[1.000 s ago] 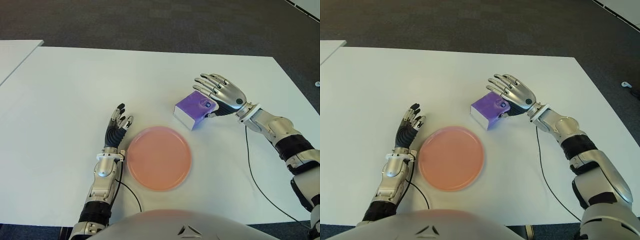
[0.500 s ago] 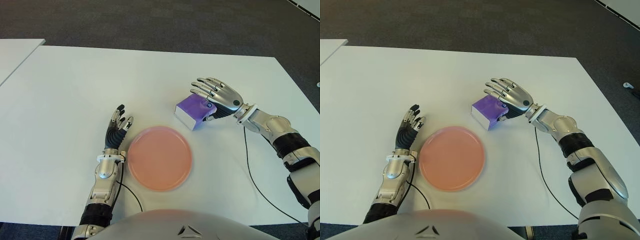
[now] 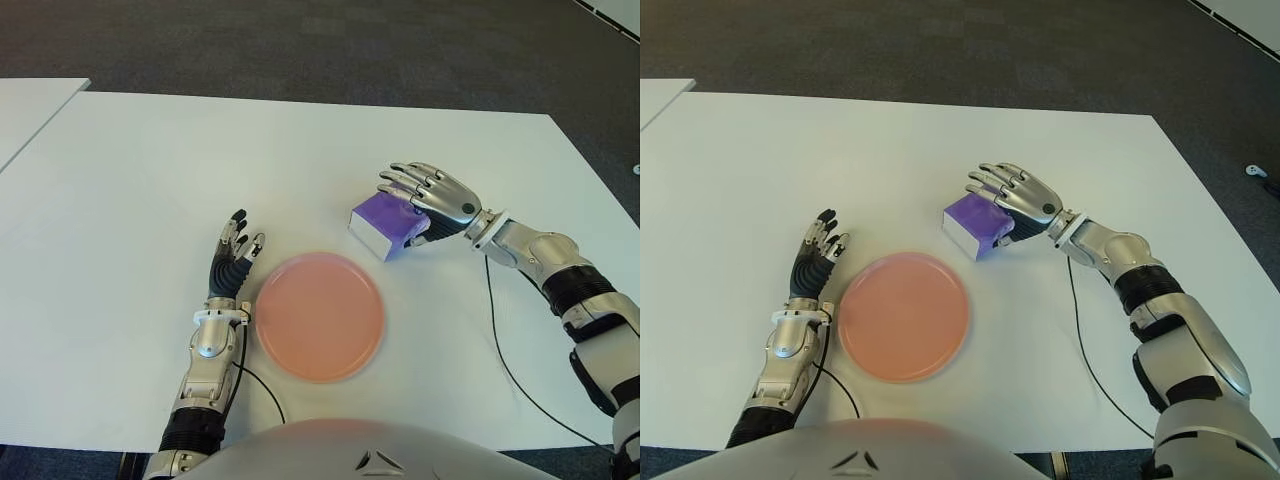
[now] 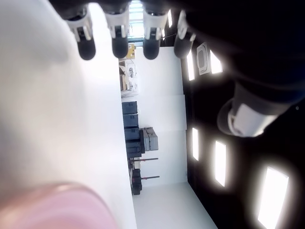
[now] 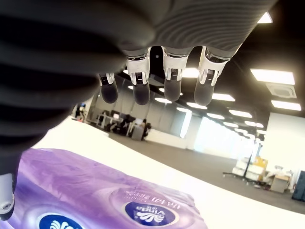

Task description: Put the tissue paper into the plate.

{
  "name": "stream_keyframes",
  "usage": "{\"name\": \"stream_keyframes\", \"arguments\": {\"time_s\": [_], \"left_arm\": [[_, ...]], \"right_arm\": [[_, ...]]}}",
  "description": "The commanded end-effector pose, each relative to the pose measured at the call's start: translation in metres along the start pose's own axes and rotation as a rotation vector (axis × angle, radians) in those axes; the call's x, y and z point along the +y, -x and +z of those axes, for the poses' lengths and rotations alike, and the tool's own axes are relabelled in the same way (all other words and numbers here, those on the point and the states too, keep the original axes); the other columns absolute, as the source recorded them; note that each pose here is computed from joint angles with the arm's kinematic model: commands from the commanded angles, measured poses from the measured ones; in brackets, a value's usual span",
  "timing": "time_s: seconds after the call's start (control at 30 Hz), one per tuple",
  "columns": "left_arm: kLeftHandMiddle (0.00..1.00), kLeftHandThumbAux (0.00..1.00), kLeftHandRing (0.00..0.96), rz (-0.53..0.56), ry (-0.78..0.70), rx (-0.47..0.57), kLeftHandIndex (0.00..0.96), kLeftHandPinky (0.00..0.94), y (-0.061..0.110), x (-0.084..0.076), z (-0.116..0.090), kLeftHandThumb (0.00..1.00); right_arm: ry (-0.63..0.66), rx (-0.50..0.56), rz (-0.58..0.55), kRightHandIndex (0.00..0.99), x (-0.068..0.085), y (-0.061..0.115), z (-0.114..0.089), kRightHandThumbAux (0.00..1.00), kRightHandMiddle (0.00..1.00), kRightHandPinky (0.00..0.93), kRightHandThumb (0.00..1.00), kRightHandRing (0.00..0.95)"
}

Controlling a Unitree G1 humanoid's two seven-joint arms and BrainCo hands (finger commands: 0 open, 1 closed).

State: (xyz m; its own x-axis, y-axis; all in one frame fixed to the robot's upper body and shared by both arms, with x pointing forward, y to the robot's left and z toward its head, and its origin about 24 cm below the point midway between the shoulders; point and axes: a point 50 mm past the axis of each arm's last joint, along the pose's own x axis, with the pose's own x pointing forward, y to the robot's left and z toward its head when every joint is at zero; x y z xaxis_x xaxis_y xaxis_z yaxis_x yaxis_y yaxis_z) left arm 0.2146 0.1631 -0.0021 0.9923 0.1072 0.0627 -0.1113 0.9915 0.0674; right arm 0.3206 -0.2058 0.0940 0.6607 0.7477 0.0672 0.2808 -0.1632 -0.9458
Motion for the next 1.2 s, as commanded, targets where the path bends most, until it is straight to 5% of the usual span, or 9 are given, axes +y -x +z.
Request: {"name": "stream_keyframes", "arguments": {"time_s": [0.03, 1.2], "left_arm": [[0.0, 0.503, 0.0, 0.013, 0.001, 0.026, 0.0, 0.0, 0.003, 0.0, -0.003, 0.0], [0.0, 0.498, 0.0, 0.03, 0.003, 0.016, 0.0, 0.0, 0.006, -0.001, -0.003, 0.0]], "right_arm": [[-0.008, -0.021, 0.049, 0.0, 0.007, 0.002, 0.004, 0.546, 0.0, 0.0, 0.53, 0.0], [0.005, -0.071, 0.16, 0.0, 0.03, -0.002, 0.005, 0.506, 0.0, 0.0, 0.513, 0.0]]}}
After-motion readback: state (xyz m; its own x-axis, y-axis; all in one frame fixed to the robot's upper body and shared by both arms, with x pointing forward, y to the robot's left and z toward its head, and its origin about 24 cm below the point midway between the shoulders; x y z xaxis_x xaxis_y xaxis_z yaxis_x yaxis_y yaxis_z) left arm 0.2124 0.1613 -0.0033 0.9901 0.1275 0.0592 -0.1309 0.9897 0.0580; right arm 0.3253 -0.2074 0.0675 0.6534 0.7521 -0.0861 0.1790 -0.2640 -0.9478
